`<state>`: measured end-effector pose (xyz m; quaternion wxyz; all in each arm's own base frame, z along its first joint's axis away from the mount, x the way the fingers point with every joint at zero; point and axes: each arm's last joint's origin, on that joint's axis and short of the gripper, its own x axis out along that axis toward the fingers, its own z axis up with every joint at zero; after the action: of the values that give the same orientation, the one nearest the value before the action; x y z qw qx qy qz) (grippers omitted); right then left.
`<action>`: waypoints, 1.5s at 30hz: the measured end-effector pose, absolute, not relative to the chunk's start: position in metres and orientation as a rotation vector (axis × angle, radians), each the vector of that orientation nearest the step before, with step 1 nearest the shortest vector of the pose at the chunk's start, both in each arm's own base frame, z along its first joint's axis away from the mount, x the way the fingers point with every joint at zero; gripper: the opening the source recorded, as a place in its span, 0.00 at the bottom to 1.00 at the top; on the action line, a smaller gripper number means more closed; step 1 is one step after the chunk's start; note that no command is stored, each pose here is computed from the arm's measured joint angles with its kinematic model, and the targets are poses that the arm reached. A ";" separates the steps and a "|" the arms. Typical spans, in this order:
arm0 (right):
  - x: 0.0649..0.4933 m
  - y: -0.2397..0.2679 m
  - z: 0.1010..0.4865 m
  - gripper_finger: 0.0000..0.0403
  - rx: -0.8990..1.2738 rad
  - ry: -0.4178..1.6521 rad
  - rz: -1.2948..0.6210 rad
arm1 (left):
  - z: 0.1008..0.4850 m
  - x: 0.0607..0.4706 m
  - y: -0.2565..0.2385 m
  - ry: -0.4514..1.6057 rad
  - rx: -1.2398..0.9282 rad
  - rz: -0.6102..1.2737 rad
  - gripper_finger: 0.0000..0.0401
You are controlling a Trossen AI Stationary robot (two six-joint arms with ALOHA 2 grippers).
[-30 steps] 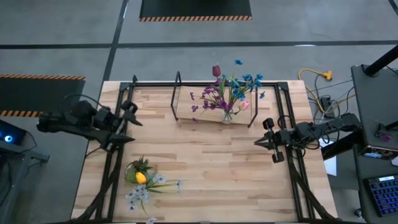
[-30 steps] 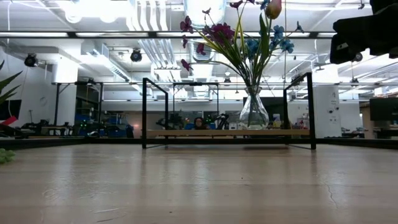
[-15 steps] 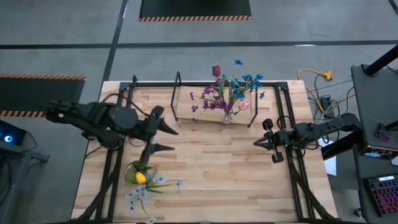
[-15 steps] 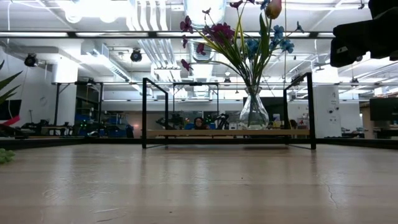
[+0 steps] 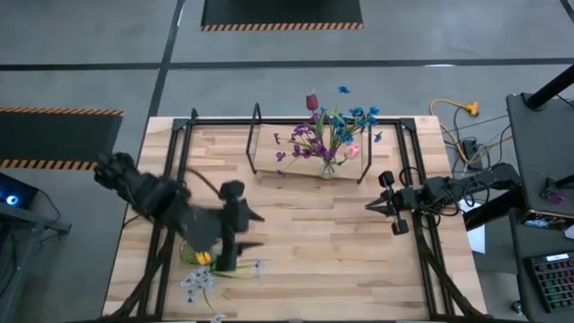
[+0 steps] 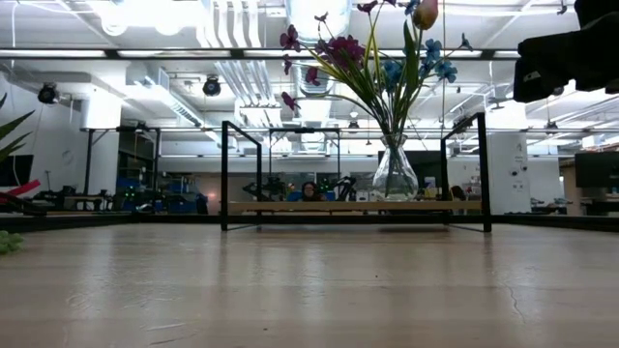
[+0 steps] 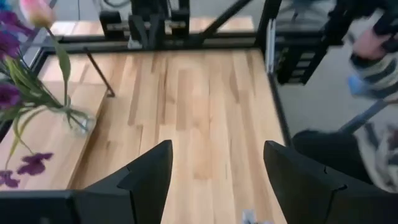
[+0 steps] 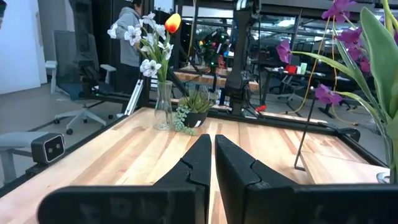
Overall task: Pick and place flowers into a vace then onto a shelf
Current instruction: Put the transparent vase on the shelf
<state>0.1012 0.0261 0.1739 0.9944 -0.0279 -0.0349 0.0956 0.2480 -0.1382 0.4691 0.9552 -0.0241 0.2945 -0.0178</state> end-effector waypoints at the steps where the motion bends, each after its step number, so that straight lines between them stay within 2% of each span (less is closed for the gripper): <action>1: 0.101 0.026 0.174 0.03 -0.061 -0.070 0.192 | 0.469 0.249 -0.145 0.613 -0.039 -0.023 0.59; 11: 0.101 0.026 0.174 0.03 -0.077 -0.071 0.180 | 0.463 0.235 -0.212 0.697 0.042 0.100 0.59; 21: 0.101 0.025 0.173 0.03 -0.076 -0.063 0.164 | 0.444 0.192 -0.247 0.737 -0.051 0.075 0.59; 28: 0.102 0.025 0.173 0.03 -0.071 -0.060 0.165 | 0.444 0.158 -0.270 0.737 -0.176 0.014 0.59; 35: 0.102 0.025 0.172 0.03 -0.070 -0.049 0.166 | 0.425 0.120 -0.296 0.772 -0.290 0.009 0.59; 40: 0.102 0.026 0.172 0.03 -0.070 -0.047 0.166 | 0.415 0.095 -0.307 0.746 -0.310 0.005 0.59; 45: 0.102 0.026 0.171 0.03 -0.038 -0.034 0.168 | 0.405 0.088 -0.310 0.729 -0.308 0.031 0.59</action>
<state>0.1019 0.0255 0.1709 0.9962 -0.0188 -0.0167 0.0839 0.0884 -0.3099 0.4045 0.9226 -0.1499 0.3552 0.0149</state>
